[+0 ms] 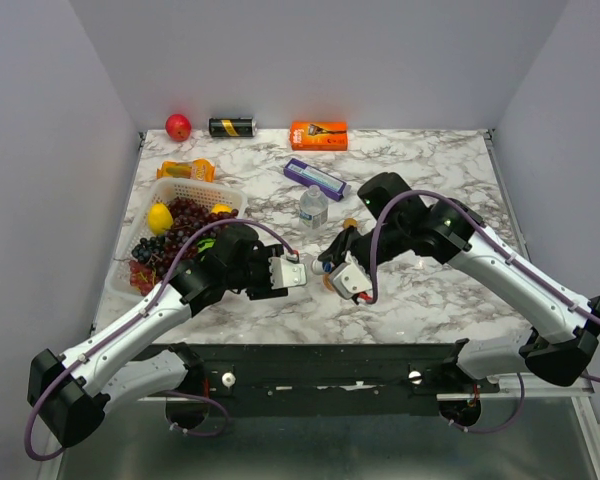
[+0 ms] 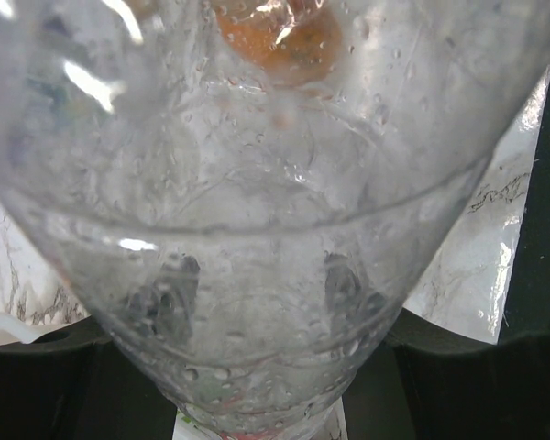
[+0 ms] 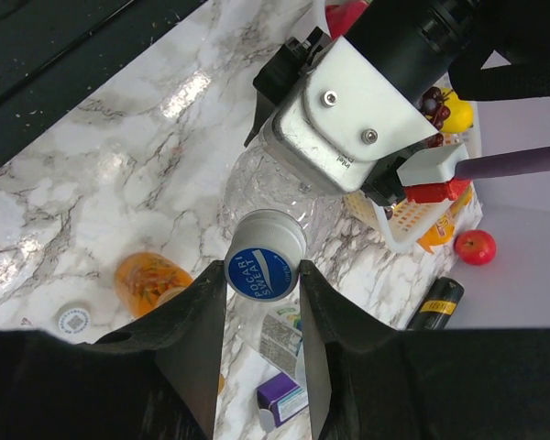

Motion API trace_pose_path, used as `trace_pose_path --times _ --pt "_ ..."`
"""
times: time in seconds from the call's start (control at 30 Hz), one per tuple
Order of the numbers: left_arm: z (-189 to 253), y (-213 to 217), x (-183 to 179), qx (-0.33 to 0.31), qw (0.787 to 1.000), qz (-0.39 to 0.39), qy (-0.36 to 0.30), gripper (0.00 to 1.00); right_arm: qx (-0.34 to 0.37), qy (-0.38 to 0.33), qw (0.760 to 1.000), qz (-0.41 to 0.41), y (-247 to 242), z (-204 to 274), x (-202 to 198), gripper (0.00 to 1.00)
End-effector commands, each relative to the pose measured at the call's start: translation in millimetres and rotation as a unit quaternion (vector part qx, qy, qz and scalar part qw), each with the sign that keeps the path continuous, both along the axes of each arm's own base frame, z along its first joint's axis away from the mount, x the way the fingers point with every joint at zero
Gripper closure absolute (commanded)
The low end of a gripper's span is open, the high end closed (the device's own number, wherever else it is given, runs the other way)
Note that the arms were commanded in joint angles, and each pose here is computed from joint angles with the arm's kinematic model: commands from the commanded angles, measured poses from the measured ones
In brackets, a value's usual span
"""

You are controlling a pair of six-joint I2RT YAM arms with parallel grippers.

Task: Screw on the bottle caps

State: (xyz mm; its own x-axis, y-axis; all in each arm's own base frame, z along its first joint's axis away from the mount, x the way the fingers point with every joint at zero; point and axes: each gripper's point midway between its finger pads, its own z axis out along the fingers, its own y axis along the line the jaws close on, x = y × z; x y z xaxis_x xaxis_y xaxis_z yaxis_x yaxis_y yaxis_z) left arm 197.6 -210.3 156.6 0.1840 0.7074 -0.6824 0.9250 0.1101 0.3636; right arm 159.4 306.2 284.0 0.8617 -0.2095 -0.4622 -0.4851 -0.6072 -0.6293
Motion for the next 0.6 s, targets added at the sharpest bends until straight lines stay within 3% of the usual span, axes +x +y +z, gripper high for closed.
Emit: trace_pose_path --times 0.0,0.13,0.33,0.43,0.53,0.57 --pt "17 -10 5 -0.036 0.999 0.006 -0.006 1.0 0.029 0.019 0.999 0.02 13 11 -11 0.6" --pt "17 -12 4 -0.046 0.999 0.009 0.002 1.0 0.047 0.031 0.998 0.008 19 13 -9 0.54" --pt "16 -13 4 -0.048 0.999 0.01 0.007 1.0 0.064 0.038 0.997 -0.005 21 18 -9 0.56" --pt "15 -13 4 -0.047 0.999 0.01 0.006 1.0 0.063 0.043 0.997 -0.004 21 19 -10 0.62" --pt "14 -13 5 -0.047 0.999 0.013 0.008 1.0 0.074 0.043 0.996 0.003 22 24 -14 0.58" --pt "13 -13 5 -0.047 0.999 0.014 0.008 1.0 0.075 0.051 0.996 -0.003 22 25 -14 0.7"
